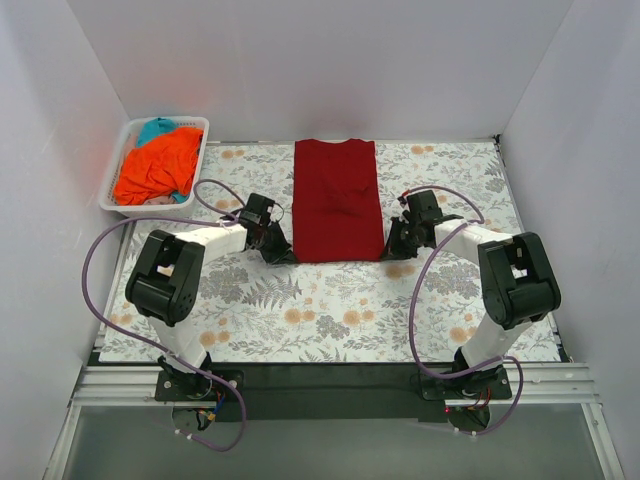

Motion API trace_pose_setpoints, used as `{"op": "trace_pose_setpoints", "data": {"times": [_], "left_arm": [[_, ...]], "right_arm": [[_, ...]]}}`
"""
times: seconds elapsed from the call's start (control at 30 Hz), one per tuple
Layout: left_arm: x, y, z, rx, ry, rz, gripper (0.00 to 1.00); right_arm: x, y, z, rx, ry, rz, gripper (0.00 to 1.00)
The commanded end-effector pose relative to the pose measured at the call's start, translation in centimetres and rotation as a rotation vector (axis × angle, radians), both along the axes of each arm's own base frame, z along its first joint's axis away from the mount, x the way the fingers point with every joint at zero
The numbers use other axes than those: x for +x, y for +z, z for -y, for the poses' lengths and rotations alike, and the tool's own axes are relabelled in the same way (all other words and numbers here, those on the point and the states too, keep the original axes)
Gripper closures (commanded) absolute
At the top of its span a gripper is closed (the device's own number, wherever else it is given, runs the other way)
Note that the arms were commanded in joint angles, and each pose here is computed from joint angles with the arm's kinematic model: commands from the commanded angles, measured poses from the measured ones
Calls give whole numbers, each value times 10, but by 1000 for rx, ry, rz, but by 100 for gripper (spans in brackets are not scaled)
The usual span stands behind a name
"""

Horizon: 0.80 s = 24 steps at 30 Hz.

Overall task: Fold and stack the t-shirts
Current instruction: Fold the tshirt

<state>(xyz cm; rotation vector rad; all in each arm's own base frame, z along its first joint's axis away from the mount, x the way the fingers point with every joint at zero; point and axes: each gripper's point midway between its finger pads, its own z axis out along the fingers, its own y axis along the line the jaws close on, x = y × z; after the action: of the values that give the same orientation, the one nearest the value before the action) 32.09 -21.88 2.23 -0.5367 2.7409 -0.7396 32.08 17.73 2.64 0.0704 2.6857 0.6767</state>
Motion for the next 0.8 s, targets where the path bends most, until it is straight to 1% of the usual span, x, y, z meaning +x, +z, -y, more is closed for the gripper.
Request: {"op": "trace_pose_setpoints", "data": {"times": [0.0, 0.2, 0.4, 0.43, 0.5, 0.53, 0.57, 0.63, 0.67, 0.73, 0.77], "left_arm": [[17, 35, 5, -16, -13, 94, 100], [23, 76, 2, -5, -35, 185, 100], [14, 95, -4, 4, -43, 205, 100], [11, 104, -5, -5, -42, 226, 100], [-1, 101, -10, -5, -41, 211, 100], [-7, 109, -9, -22, -46, 227, 100], [-14, 108, -12, -22, -46, 216, 100], [-32, 103, -14, -27, -56, 187, 100], [-42, 113, -14, -43, -63, 202, 100], [-61, 113, -16, -48, -72, 186, 100], [-75, 121, -17, -59, -78, 186, 100]], "right_arm": [[12, 33, -10, 51, 6, 93, 99], [21, 77, -8, 67, -4, 217, 99], [14, 100, -3, 70, -15, 263, 99], [10, 100, -3, 72, -14, 262, 99], [-3, 95, -1, 80, -12, 243, 99], [-8, 95, -1, 88, -12, 237, 99], [-16, 100, 1, 98, -13, 247, 99], [-34, 94, 3, 104, -22, 219, 99], [-40, 108, 4, 123, -22, 257, 99], [-61, 105, 7, 130, -26, 230, 99], [-70, 119, 7, 158, -36, 255, 99]]}}
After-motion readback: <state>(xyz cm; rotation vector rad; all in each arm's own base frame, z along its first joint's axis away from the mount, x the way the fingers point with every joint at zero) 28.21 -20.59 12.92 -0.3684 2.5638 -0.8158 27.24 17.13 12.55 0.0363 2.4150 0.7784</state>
